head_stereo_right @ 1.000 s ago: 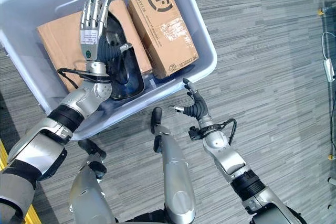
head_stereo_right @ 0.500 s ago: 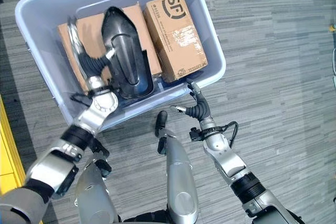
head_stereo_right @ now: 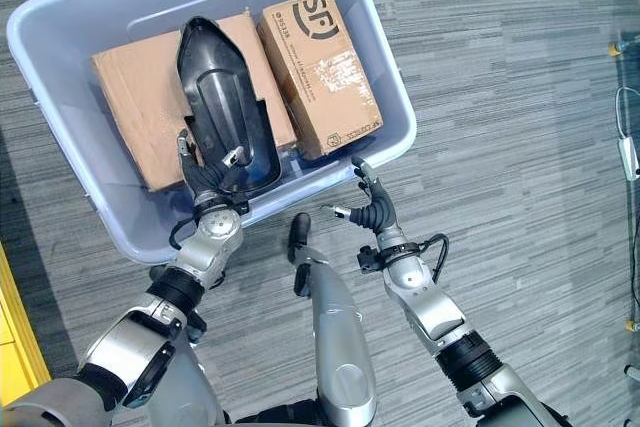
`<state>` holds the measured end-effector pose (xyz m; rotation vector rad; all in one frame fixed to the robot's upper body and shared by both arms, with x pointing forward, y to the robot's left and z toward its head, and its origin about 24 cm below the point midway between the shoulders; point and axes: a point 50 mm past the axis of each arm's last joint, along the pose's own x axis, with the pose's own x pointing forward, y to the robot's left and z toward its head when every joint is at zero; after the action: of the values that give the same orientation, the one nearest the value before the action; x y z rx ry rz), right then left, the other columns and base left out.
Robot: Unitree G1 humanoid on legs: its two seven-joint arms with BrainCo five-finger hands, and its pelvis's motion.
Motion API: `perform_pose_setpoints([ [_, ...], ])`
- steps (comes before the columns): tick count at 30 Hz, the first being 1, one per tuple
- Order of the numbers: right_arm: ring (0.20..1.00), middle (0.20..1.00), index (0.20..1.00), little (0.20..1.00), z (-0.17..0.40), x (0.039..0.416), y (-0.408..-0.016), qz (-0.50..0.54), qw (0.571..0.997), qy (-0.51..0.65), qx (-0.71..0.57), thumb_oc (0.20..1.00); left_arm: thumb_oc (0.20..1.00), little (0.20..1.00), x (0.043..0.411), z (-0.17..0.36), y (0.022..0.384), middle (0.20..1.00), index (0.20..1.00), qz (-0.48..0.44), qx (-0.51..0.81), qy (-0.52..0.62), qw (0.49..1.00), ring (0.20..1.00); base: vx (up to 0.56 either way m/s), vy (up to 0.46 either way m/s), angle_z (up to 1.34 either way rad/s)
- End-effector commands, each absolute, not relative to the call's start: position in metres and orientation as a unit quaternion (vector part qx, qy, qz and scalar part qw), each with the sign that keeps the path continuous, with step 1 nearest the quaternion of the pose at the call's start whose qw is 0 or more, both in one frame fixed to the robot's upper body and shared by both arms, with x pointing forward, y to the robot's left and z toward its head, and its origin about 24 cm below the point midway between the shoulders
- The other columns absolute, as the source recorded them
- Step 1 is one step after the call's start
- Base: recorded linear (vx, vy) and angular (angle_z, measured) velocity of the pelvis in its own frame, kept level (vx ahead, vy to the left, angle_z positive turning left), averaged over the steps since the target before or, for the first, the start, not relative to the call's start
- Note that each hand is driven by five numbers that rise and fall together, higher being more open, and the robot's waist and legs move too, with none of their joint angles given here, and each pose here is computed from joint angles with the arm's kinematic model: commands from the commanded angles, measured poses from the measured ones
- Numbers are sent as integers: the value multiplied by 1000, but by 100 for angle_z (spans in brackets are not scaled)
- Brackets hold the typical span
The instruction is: Move parts from the plastic box to the shelf.
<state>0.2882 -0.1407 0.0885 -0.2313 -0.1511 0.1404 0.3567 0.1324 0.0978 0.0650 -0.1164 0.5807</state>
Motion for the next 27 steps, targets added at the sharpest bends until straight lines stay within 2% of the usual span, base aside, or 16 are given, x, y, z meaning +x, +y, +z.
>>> perform_pose_setpoints([
  [1,1000,1000,1000,1000,110,289,-139,66,985,-129,-95,1000,1000,1000,362,115,138,1000,1000,312,45,-88,945,1000,0,0,0],
  [9,1000,1000,1000,1000,106,294,-137,65,987,-119,-92,1000,1000,1000,366,124,157,1000,1000,412,48,-77,907,1000,2,-5,0],
  [17,1000,1000,1000,1000,102,295,-132,63,989,-106,-78,1000,1000,1000,367,130,185,1000,1000,503,110,-63,855,1000,16,-46,0],
  [23,1000,1000,1000,1000,102,296,-130,63,990,-102,-73,1000,1000,1000,373,110,188,1000,1000,443,190,29,876,1000,9,-24,2],
  [27,1000,1000,1000,1000,104,296,-130,66,989,-102,-79,1000,1000,1000,376,105,182,1000,1000,401,200,17,894,1000,3,5,-1],
])
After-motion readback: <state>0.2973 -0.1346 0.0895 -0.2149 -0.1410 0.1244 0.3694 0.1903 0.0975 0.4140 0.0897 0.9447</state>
